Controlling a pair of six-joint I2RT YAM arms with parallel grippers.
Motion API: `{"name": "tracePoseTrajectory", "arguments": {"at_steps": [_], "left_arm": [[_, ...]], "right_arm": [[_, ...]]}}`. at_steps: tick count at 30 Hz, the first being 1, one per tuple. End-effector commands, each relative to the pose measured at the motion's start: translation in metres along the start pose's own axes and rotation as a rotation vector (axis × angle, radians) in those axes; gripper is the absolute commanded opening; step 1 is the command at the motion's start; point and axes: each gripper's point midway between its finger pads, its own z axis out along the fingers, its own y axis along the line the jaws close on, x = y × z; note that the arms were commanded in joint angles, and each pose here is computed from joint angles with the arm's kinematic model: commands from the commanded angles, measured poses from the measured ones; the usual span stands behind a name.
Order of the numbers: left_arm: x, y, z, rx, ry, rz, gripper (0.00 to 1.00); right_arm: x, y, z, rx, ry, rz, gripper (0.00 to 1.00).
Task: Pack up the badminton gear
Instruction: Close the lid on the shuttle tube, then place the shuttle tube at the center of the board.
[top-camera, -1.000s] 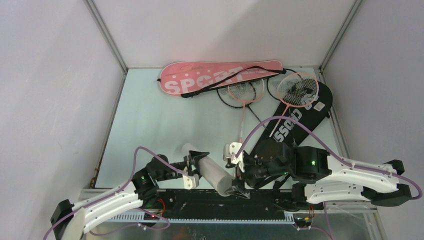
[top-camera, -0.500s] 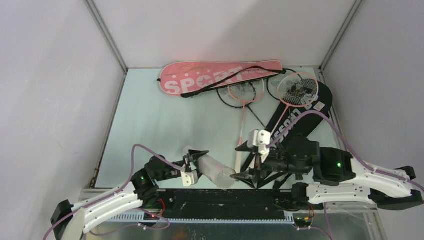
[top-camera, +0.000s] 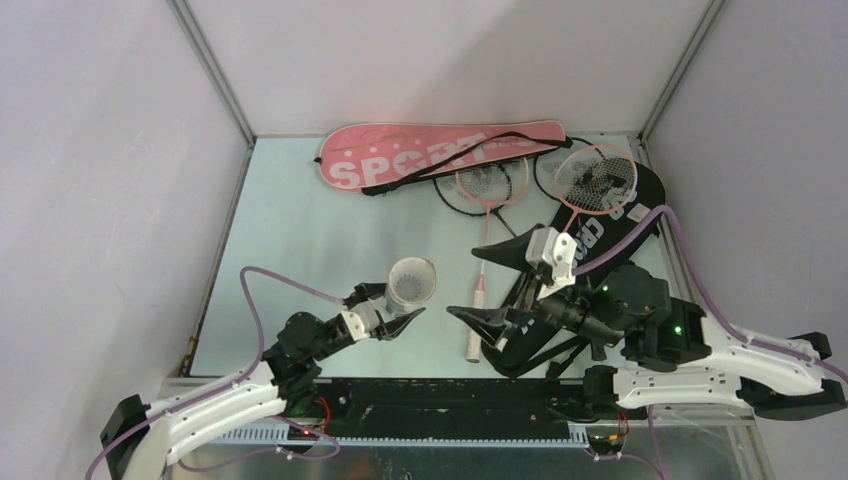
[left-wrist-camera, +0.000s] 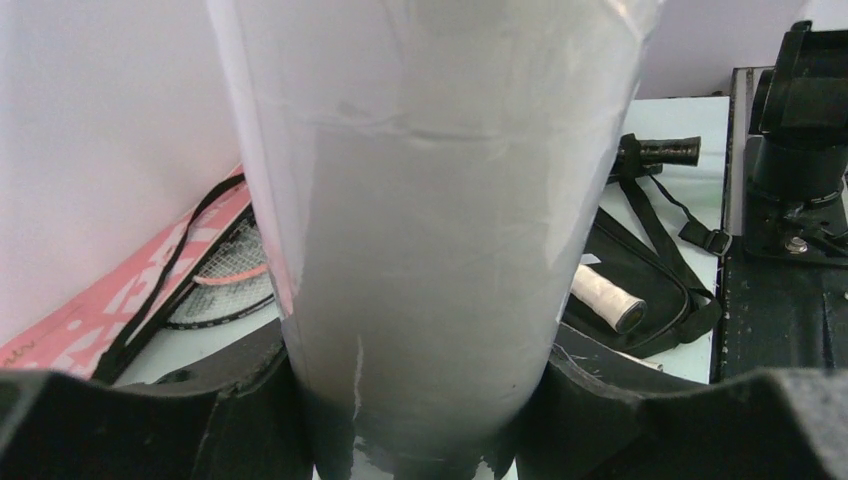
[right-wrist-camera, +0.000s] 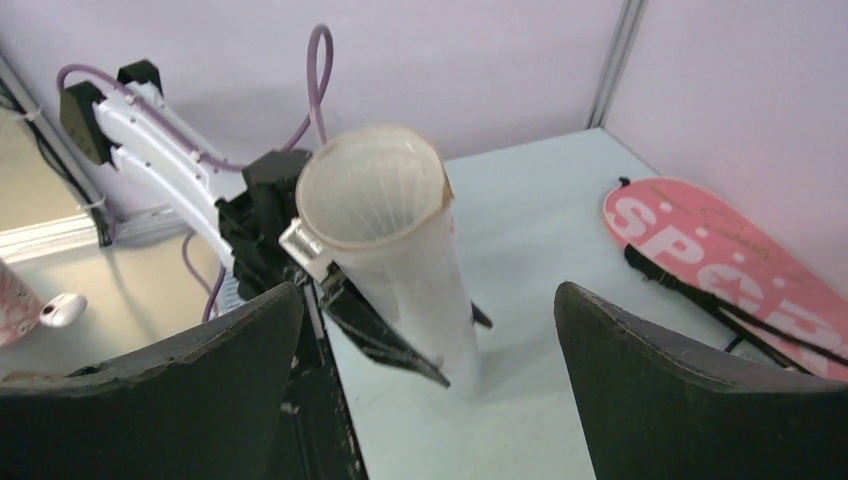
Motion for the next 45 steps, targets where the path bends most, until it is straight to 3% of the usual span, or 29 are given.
{"name": "tracePoseTrajectory", "arguments": {"at_steps": [1, 7, 17, 23, 29, 33, 35, 36, 37, 43, 45], "left_arm": [[-0.039, 0.015, 0.009, -0.061, -0.107, -0.045, 0.42], [-0.033, 0.015, 0.011, -0.064, -0.085, -0.056, 0.42], [-0.034, 0.015, 0.009, -0.066, -0.085, -0.058, 0.42], [-0.041, 0.018, 0.008, -0.083, -0.093, -0.083, 0.42], [-0.043, 0.016, 0.005, -0.074, -0.098, -0.092, 0.42], [-0.038, 0.046, 0.002, -0.249, -0.057, -0.141, 0.42], [-0.036, 0.073, -0.001, -0.413, -0.009, -0.200, 0.42], [-0.018, 0.078, -0.004, -0.458, 0.086, -0.207, 0.42], [-0.030, 0.099, -0.008, -0.581, 0.086, -0.247, 0.41], [0.015, 0.154, -0.027, -0.894, 0.427, -0.297, 0.41], [0.037, 0.172, -0.053, -1.000, 0.566, -0.341, 0.41]], "right_arm": [[-0.041, -0.012, 0.014, 0.070, -0.163, -0.042, 0.99], [-0.054, -0.016, 0.028, 0.110, -0.225, -0.050, 0.99], [0.002, -0.023, 0.048, 0.156, -0.029, -0.048, 0.99], [0.009, -0.019, 0.048, 0.128, -0.001, -0.046, 0.99], [-0.025, -0.029, 0.040, 0.181, -0.122, -0.040, 0.99], [-0.069, -0.057, 0.016, 0.313, -0.282, 0.002, 0.99], [-0.079, -0.070, 0.004, 0.377, -0.321, 0.031, 0.99], [-0.077, -0.080, -0.001, 0.427, -0.315, 0.043, 0.99], [-0.075, -0.083, -0.002, 0.448, -0.308, 0.059, 0.99], [-0.037, -0.110, -0.008, 0.577, -0.177, 0.095, 0.99], [-0.020, -0.121, -0.010, 0.628, -0.122, 0.109, 0.99]]}}
